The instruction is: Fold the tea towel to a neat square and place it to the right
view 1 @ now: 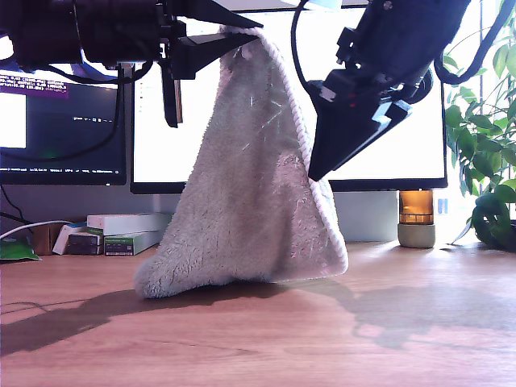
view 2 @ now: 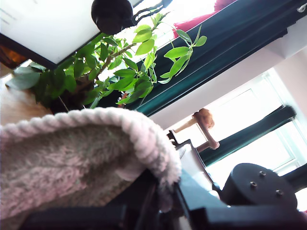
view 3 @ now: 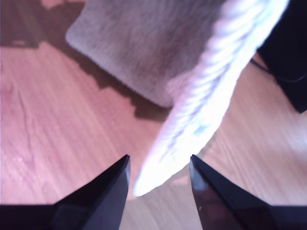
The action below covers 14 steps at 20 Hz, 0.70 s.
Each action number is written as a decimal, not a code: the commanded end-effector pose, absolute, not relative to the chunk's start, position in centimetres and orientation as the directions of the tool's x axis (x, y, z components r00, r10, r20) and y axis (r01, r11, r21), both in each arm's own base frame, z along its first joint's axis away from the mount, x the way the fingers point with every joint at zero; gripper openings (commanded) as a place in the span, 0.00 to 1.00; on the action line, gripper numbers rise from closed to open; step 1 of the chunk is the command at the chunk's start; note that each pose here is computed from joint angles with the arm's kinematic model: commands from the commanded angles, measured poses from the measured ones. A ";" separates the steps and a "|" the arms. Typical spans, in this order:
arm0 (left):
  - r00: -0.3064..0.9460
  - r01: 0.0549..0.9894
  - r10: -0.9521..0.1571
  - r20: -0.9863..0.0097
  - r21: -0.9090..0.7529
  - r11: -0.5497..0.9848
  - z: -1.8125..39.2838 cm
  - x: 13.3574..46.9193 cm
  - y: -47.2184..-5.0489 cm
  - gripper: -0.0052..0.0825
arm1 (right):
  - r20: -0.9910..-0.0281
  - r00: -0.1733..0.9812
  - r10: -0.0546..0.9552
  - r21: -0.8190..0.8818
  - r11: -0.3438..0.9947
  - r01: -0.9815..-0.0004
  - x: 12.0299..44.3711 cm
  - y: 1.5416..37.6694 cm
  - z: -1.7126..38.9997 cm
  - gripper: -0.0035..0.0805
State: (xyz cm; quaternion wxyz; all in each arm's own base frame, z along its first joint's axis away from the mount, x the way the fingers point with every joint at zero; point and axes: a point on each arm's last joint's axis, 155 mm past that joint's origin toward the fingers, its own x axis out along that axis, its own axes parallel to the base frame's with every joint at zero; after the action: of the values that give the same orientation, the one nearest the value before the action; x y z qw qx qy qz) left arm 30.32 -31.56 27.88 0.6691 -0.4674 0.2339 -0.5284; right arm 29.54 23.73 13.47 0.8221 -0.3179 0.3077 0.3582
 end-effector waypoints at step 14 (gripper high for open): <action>0.326 0.510 -0.918 0.226 -0.860 -0.030 29.4 30.2 -31.1 0.03 | -0.798 0.518 0.308 -0.270 0.586 -0.764 30.9 23.4 9.2 0.04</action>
State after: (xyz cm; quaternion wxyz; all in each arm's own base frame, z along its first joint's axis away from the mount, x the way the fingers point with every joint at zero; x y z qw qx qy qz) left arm 30.36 -31.30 28.46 0.6623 -0.4766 0.2293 -0.5307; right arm 30.60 23.48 8.97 0.8101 -0.3132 0.3654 0.3349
